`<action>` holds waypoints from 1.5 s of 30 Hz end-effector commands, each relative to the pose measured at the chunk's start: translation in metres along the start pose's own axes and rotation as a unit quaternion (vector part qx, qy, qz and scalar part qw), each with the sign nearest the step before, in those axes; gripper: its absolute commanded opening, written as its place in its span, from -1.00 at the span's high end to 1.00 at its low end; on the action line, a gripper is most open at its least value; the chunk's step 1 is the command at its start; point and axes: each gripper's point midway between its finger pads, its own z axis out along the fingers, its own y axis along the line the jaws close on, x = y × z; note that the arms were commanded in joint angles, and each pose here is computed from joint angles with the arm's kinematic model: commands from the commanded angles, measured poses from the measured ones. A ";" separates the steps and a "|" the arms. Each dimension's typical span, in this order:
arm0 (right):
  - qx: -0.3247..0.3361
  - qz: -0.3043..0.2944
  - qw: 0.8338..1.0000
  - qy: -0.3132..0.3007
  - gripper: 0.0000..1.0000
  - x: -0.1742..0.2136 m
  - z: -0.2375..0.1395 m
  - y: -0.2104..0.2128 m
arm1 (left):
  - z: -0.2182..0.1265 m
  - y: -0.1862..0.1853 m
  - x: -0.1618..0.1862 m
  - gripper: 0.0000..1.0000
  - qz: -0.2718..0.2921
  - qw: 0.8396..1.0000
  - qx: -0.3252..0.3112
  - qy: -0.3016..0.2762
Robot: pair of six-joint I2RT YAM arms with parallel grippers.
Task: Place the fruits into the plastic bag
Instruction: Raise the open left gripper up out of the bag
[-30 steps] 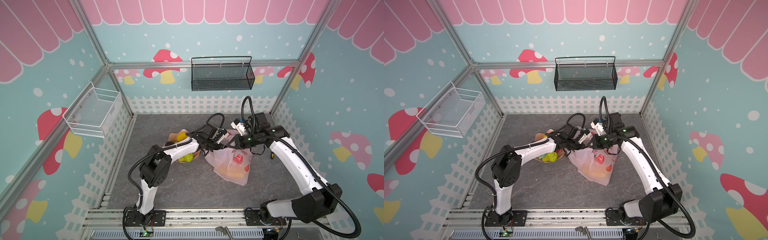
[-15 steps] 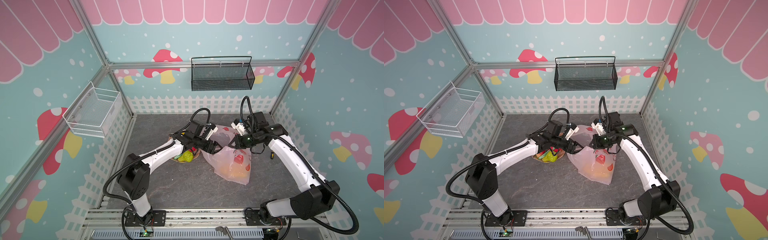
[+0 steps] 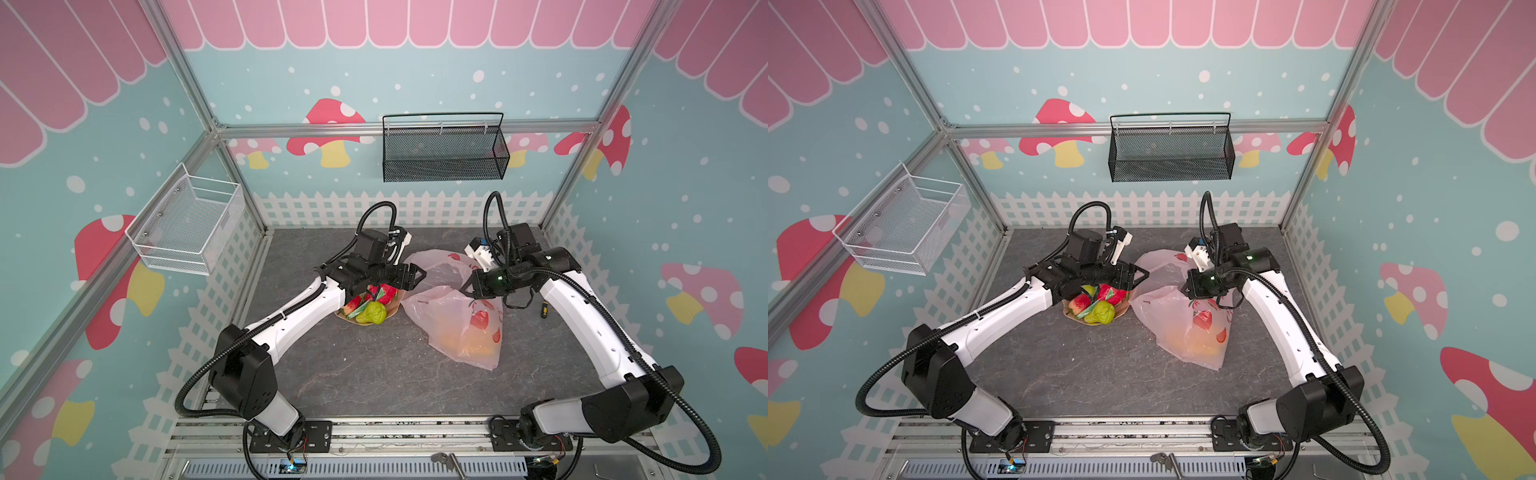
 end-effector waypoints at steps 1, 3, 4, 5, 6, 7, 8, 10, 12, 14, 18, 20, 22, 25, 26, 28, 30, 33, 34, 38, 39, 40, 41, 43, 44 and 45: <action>-0.002 -0.015 1.000 -0.005 1.00 0.003 -0.009 0.004 | 0.012 0.016 0.003 -0.64 0.050 0.998 -0.037 0.014; -0.003 -0.015 1.000 -0.005 1.00 0.004 -0.010 0.004 | 0.019 0.021 0.001 -0.64 0.080 0.996 -0.044 0.025; -0.004 -0.014 1.000 -0.003 1.00 0.004 -0.009 0.004 | 0.024 0.022 0.001 -0.65 0.089 0.995 -0.044 0.028; -0.005 -0.014 1.000 -0.004 1.00 0.005 -0.010 0.005 | 0.028 0.023 -0.002 -0.65 0.101 0.994 -0.045 0.028; -0.007 -0.014 1.000 -0.003 1.00 0.005 -0.010 0.005 | 0.032 0.024 -0.003 -0.66 0.114 0.992 -0.048 0.029; -0.007 -0.014 1.000 -0.003 1.00 0.005 -0.010 0.006 | 0.037 0.029 -0.005 -0.66 0.127 0.990 -0.061 0.026; -0.008 -0.015 1.000 -0.004 1.00 0.006 -0.011 0.006 | 0.041 0.033 -0.008 -0.67 0.139 0.987 -0.073 0.022; -0.011 -0.015 1.000 -0.004 1.00 0.007 -0.012 0.008 | 0.050 0.036 -0.014 -0.68 0.159 0.984 -0.080 0.012; -0.015 -0.017 1.000 -0.003 1.00 0.009 -0.013 0.010 | 0.058 0.042 -0.021 -0.68 0.177 0.979 -0.099 0.002; -0.024 -0.019 1.000 0.000 1.00 0.012 -0.013 0.012 | 0.068 0.051 -0.029 -0.69 0.194 0.972 -0.134 -0.006; -0.034 -0.023 0.999 0.010 1.00 0.019 -0.014 0.016 | 0.085 0.067 -0.044 -0.67 0.215 0.960 -0.177 -0.014; -0.035 -0.026 0.999 0.015 1.00 0.022 -0.015 0.016 | 0.092 0.077 -0.054 -0.65 0.226 0.952 -0.206 -0.019; -0.033 -0.028 0.999 0.025 1.00 0.026 -0.013 0.015 | 0.099 0.084 -0.062 -0.54 0.237 0.945 -0.222 -0.022; -0.025 -0.031 0.998 0.040 1.00 0.034 -0.013 0.012 | 0.099 0.106 -0.081 0.02 0.234 0.929 -0.286 -0.036; -0.019 -0.031 0.998 0.046 1.00 0.036 -0.013 0.010 | 0.096 0.114 -0.087 0.17 0.228 0.926 -0.300 -0.040; -0.003 -0.030 0.998 0.047 1.00 0.039 -0.015 0.004 | 0.091 0.120 -0.097 0.36 0.220 0.924 -0.307 -0.051; 0.018 -0.028 0.998 0.052 1.00 0.042 -0.015 -0.003 | 0.084 0.123 -0.106 0.62 0.218 0.923 -0.311 -0.059; 0.054 -0.020 0.996 0.066 1.00 0.046 -0.016 -0.016 | 0.077 0.120 -0.108 0.74 0.223 0.924 -0.306 -0.059; 0.067 -0.020 0.995 0.067 1.00 0.046 -0.017 -0.020 | 0.075 0.118 -0.106 0.75 0.225 0.925 -0.302 -0.057; 0.162 -0.006 0.986 0.050 1.00 0.032 -0.037 -0.047 | 0.065 0.112 -0.093 0.97 0.225 0.931 -0.286 -0.039; 0.173 -0.003 0.984 0.038 1.00 0.025 -0.043 -0.050 | 0.061 0.112 -0.090 0.98 0.223 0.931 -0.287 -0.038; 0.186 0.000 0.982 0.023 1.00 0.017 -0.051 -0.053 | 0.057 0.113 -0.087 0.99 0.220 0.931 -0.289 -0.034; 0.204 0.004 0.979 0.012 1.00 0.011 -0.058 -0.059 | 0.053 0.114 -0.085 0.99 0.215 0.932 -0.291 -0.031; 0.235 0.008 0.972 -0.002 1.00 0.003 -0.068 -0.069 | 0.046 0.118 -0.082 0.99 0.200 0.934 -0.295 -0.027; 0.240 0.010 0.971 -0.007 1.00 -0.001 -0.070 -0.070 | 0.042 0.121 -0.082 0.99 0.189 0.935 -0.298 -0.027; 0.234 0.008 0.972 -0.010 1.00 -0.004 -0.071 -0.068 | 0.040 0.123 -0.082 0.99 0.179 0.937 -0.299 -0.027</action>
